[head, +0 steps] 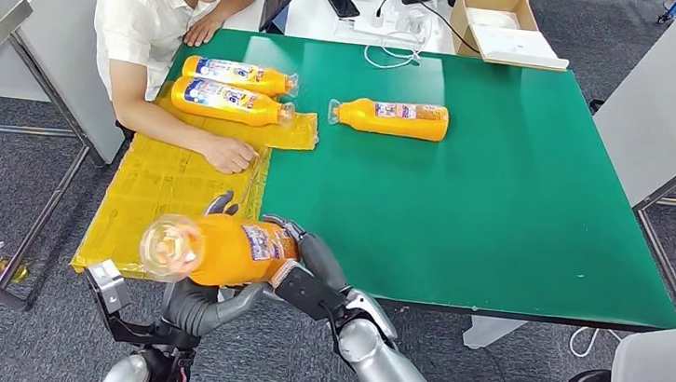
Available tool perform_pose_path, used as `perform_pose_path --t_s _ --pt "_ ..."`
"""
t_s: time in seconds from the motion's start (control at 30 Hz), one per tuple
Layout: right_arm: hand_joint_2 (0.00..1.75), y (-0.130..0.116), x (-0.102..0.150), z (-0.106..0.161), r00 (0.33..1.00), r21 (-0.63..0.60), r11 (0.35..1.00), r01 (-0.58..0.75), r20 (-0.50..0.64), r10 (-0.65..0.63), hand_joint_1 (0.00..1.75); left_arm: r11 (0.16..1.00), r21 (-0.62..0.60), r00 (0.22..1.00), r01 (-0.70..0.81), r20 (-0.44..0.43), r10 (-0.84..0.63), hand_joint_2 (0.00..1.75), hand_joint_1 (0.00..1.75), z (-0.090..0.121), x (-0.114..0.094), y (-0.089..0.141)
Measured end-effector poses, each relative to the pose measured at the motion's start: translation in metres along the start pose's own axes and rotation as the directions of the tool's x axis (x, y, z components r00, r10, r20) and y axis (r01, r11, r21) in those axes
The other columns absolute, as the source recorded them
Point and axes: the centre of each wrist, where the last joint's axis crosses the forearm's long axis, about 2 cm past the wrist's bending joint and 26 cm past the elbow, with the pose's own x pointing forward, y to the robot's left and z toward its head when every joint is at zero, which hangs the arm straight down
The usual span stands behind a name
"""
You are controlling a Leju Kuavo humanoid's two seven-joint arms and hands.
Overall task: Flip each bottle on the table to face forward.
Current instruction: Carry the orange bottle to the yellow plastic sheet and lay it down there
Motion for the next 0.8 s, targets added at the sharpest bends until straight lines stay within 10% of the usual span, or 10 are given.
perform_pose_path --t_s 0.13,0.67,0.7,0.77,0.8 --pt "1.75 0.006 0.0 -0.002 1.0 0.037 0.999 -0.001 -0.005 0.002 1.75 0.999 -0.02 1.0 -0.026 0.004 0.026 1.75 1.72 -0.003 0.001 0.0" --pt "1.75 0.031 0.001 -0.005 1.0 0.157 0.988 -0.009 -0.013 0.012 1.75 1.0 0.014 0.999 0.021 0.029 -0.022 1.75 1.75 0.002 0.001 0.006" --pt "1.75 0.032 0.001 -0.004 1.0 0.16 0.987 -0.01 -0.015 0.012 1.63 1.0 0.017 0.999 0.026 0.03 -0.026 1.75 1.75 0.003 0.001 0.005" --pt "1.75 0.034 0.001 -0.004 1.0 0.167 0.986 -0.009 -0.017 0.012 0.75 0.999 0.022 0.999 0.03 0.033 -0.03 1.75 1.75 0.004 0.001 0.005" --pt "1.31 0.035 0.002 -0.004 1.0 0.17 0.985 -0.008 -0.017 0.011 0.32 0.999 0.026 0.999 0.032 0.035 -0.033 1.75 1.75 0.005 0.001 0.005"
